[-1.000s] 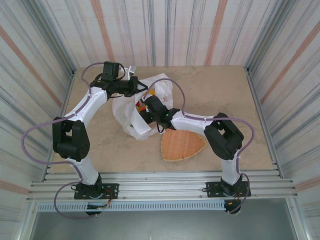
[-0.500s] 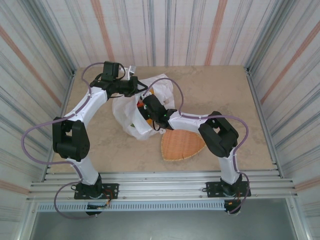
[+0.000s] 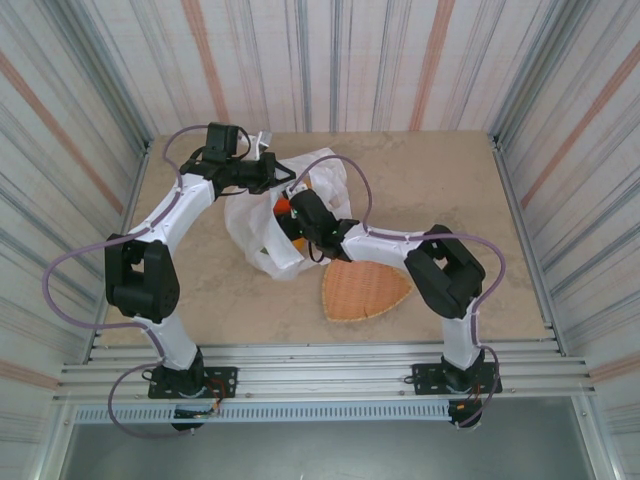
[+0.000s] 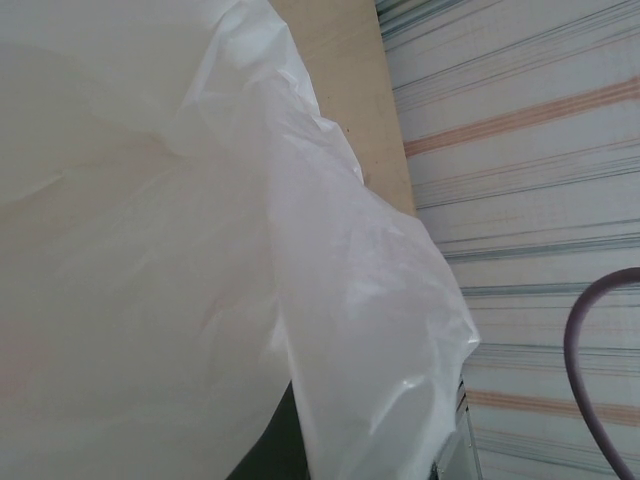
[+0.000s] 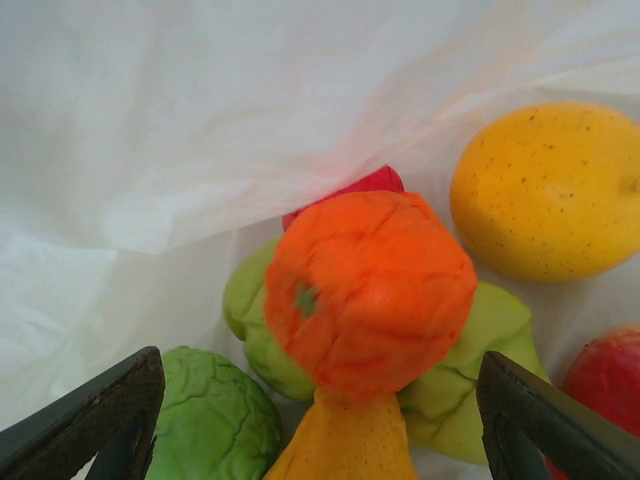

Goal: Place the fruits into the plastic bag

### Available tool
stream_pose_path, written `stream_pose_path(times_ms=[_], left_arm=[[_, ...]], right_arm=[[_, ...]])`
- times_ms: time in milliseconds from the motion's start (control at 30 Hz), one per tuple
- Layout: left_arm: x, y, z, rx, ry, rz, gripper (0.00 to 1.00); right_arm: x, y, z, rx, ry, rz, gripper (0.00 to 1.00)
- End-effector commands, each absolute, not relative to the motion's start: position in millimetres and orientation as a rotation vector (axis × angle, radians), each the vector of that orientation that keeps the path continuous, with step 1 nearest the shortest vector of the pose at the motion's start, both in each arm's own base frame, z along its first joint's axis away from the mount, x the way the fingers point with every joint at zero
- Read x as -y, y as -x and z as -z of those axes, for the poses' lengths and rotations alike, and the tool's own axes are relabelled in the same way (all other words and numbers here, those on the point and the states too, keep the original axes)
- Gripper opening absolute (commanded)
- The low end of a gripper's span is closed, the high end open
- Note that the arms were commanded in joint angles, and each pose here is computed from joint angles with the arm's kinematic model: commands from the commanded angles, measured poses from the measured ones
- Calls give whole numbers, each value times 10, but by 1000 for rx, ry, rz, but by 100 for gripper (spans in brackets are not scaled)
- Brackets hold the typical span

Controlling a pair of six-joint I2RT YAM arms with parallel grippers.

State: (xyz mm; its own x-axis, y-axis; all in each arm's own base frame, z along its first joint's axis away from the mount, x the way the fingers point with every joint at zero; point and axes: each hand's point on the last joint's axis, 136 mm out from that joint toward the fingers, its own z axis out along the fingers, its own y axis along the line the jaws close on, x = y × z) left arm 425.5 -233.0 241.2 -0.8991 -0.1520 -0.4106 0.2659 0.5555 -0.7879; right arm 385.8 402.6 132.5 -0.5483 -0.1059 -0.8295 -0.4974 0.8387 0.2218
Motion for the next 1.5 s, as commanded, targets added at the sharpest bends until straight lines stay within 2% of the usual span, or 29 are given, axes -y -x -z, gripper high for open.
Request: stream_pose_path(times_ms=[0, 500, 700, 1167, 1467], left_arm=[[2321, -4233, -2357, -2376, -83, 1319, 0], [2316, -4238, -2342, -2380, -77, 1317, 0], [2315, -4235, -2362, -2375, -80, 1314, 0], [2306, -4240, -2362, -2375, -77, 1309, 0], [2305, -4241, -2356, -2377, -76, 1308, 0]], right_arm=[[-3943, -3826, -1524, -2079, 447, -555, 83], [-3759, -3608, -1577, -2079, 498, -552, 83], [-3718, -3333, -1577, -2082, 607, -561, 80], [-3208, -2664, -1643, -2107, 753, -550, 76], [-2990, -2287, -2005, -2040, 897, -599, 76]])
